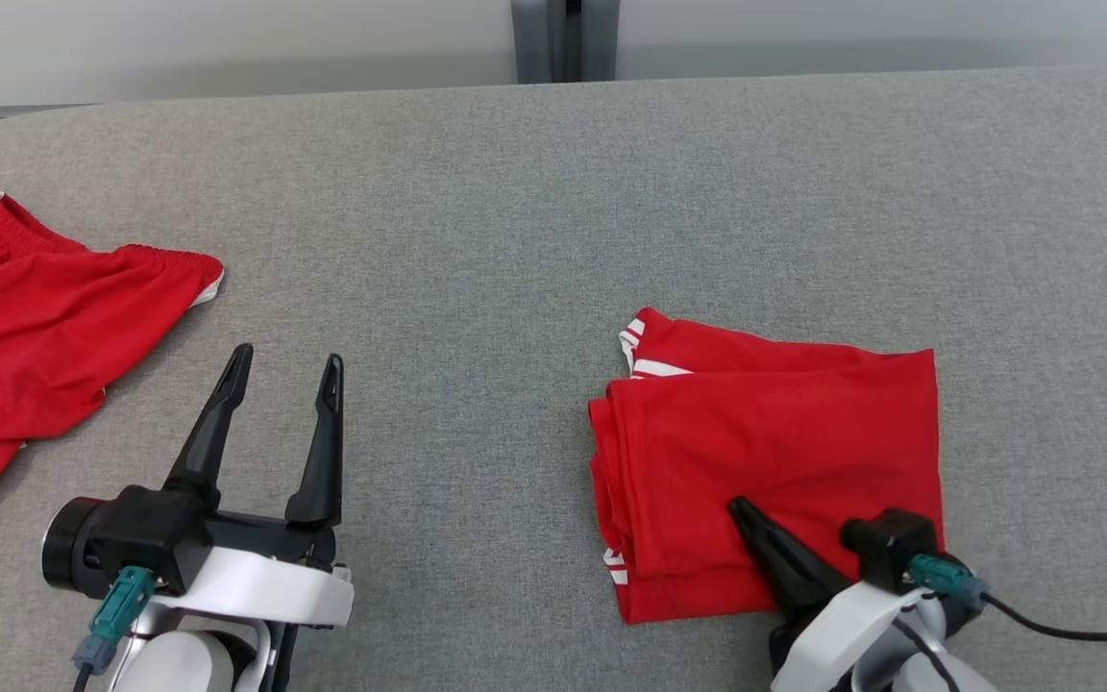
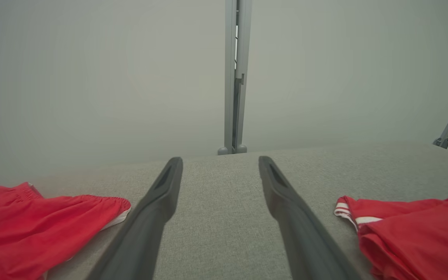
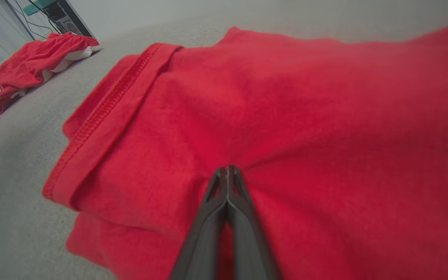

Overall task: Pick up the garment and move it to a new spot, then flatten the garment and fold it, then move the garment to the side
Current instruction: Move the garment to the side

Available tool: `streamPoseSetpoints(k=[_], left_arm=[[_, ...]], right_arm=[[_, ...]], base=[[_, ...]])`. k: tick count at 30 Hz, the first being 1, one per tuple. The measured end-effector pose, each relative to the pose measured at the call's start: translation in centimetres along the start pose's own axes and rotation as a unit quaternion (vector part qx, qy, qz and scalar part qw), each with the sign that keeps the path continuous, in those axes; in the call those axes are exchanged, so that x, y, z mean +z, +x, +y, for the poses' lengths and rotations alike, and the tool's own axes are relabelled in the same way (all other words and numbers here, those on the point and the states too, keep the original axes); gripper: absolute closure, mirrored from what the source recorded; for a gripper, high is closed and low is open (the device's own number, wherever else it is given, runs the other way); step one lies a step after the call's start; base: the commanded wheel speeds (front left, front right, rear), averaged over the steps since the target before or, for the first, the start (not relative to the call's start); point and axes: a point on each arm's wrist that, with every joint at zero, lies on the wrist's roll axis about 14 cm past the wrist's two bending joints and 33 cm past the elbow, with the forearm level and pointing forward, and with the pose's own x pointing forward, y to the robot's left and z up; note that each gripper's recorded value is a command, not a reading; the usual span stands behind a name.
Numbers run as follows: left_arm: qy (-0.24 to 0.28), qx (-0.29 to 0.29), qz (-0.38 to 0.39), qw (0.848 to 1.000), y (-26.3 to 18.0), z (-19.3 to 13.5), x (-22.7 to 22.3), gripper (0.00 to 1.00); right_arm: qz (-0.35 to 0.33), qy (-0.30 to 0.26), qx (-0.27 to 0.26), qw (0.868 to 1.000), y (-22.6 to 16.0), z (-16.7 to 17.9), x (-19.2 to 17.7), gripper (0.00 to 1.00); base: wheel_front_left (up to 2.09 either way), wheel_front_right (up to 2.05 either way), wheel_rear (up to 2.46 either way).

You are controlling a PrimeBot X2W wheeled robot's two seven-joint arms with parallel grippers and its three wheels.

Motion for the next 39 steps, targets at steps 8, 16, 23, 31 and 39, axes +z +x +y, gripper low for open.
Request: streamPoseSetpoints(k=[8, 16, 23, 31, 39], left_arm=[[-0.003, -0.007, -0.001, 1.000, 0.5, -0.4, -0.1, 0.00], [0.001, -0.020, -0.005, 1.000, 1.1, -0.9, 0.1, 0.00], [0.005, -0.029, -0.012, 0.999, 1.0, -1.4, 0.9, 0.00], [0.013, -0.026, -0.030, 0.999, 0.6, -1.5, 2.2, 0.00], [0.016, -0.025, -0.033, 0.999, -0.6, -1.6, 2.7, 0.00]], right_arm=[[-0.037, 0.034, 0.025, 0.998, 0.0, 2.5, 1.1, 1.00], [-0.211, -0.019, -0.032, 0.977, -1.9, -1.4, 12.2, 1.00], [-0.287, -0.074, -0.108, 0.949, -5.6, -5.4, 17.6, 1.00], [-0.293, -0.095, -0.202, 0.930, -10.0, -9.0, 18.5, 0.00], [-0.254, -0.081, -0.238, 0.934, -12.5, -9.4, 15.8, 0.00]], base=[[0.00, 0.00, 0.00], [0.00, 0.00, 0.00], [0.00, 0.00, 0.00], [0.00, 0.00, 0.00], [0.00, 0.00, 0.00]])
